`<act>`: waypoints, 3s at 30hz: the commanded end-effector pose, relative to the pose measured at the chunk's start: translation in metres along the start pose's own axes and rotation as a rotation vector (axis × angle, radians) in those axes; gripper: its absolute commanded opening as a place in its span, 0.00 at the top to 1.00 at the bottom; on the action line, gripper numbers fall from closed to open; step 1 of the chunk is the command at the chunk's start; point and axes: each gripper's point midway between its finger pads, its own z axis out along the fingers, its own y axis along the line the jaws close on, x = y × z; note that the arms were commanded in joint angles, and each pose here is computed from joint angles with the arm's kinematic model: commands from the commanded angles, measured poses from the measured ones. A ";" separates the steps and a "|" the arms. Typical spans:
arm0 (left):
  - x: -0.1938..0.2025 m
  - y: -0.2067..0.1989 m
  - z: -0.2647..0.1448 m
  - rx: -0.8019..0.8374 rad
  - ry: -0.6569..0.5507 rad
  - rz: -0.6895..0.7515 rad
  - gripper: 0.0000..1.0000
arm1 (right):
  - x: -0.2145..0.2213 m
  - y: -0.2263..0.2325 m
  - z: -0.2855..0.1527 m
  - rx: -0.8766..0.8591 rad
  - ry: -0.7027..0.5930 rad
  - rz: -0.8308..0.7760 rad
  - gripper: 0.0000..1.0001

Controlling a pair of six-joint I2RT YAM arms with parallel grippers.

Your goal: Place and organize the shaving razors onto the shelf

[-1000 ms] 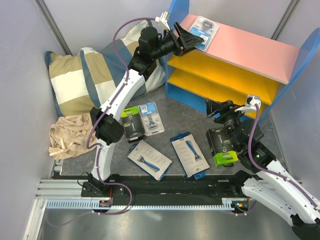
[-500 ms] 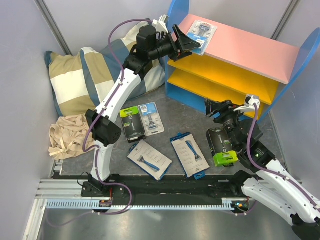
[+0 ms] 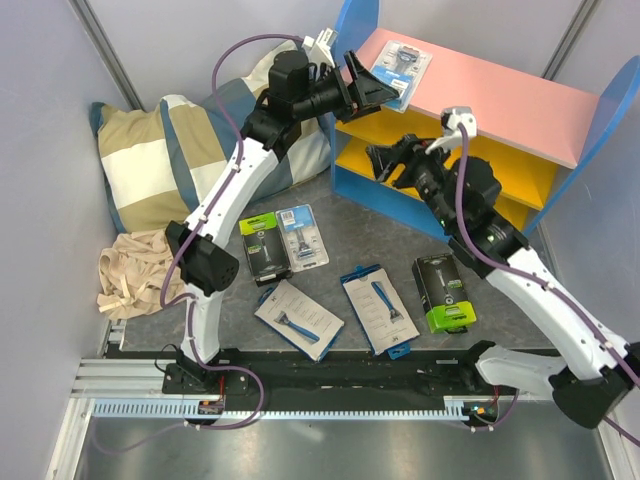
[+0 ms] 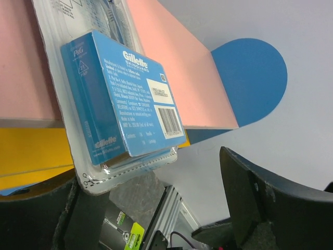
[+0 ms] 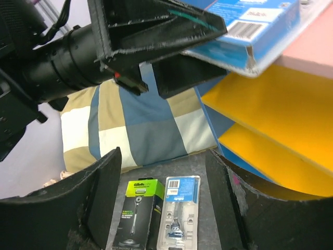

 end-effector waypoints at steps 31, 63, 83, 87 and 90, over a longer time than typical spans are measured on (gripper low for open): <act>-0.006 -0.023 -0.030 0.075 0.021 0.071 0.12 | -0.019 -0.018 0.107 -0.038 0.023 -0.034 0.56; 0.035 -0.027 -0.156 -0.133 -0.083 0.257 0.10 | -0.023 -0.034 0.151 -0.044 0.062 0.000 0.56; 0.083 0.056 -0.223 -0.418 -0.110 0.266 0.01 | 0.030 -0.022 0.098 -0.171 0.199 0.059 0.54; 0.095 0.083 -0.228 -0.495 -0.101 0.248 0.01 | 0.048 -0.020 0.084 -0.197 0.242 0.076 0.52; 0.106 0.103 -0.230 -0.542 -0.078 0.227 0.01 | 0.065 -0.021 0.076 -0.191 0.274 0.080 0.50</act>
